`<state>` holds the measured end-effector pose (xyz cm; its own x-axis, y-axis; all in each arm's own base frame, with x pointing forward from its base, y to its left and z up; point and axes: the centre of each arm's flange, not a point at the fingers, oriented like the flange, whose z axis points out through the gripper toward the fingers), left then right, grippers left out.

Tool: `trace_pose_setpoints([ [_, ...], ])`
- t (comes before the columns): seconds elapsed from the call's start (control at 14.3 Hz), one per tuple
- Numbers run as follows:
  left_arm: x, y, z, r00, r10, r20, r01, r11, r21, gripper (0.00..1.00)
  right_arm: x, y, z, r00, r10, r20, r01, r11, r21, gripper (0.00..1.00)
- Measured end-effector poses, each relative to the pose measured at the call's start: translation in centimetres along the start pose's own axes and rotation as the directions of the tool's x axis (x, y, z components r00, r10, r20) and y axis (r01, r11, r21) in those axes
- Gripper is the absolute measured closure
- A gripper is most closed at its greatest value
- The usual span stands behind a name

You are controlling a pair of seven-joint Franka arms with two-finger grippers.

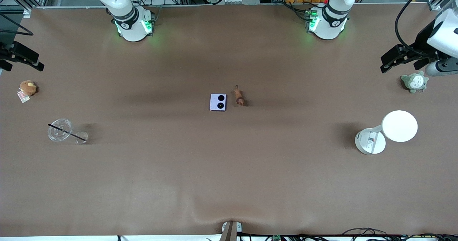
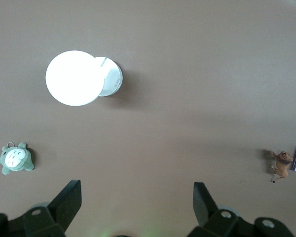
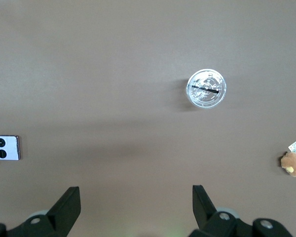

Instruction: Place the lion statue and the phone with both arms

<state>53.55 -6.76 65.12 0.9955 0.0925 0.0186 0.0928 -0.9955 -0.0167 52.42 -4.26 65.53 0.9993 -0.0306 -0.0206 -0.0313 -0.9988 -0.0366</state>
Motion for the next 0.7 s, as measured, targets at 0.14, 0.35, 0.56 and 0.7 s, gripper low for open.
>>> trace_pose_setpoints([
  [0.14,0.4,0.0,0.8,1.000,0.000,0.015,0.000,1.000,0.001,0.00,0.0,0.0,0.0,1.000,0.000,0.001,0.000,1.000,0.000,0.00],
  [0.35,1.2,0.2,2.3,0.999,0.002,0.043,-0.002,1.000,0.000,0.00,0.2,-0.3,0.2,1.000,-0.006,0.003,0.006,1.000,0.002,0.00],
  [0.56,1.7,1.1,3.6,0.998,0.001,0.069,-0.001,1.000,-0.002,0.00,0.4,-1.3,0.3,1.000,-0.024,-0.002,0.024,1.000,0.002,0.00],
  [0.7,1.7,2.2,4.7,0.996,0.006,0.088,-0.006,1.000,0.000,0.00,0.3,-1.8,0.5,0.999,-0.032,0.010,0.032,0.999,0.002,0.00],
])
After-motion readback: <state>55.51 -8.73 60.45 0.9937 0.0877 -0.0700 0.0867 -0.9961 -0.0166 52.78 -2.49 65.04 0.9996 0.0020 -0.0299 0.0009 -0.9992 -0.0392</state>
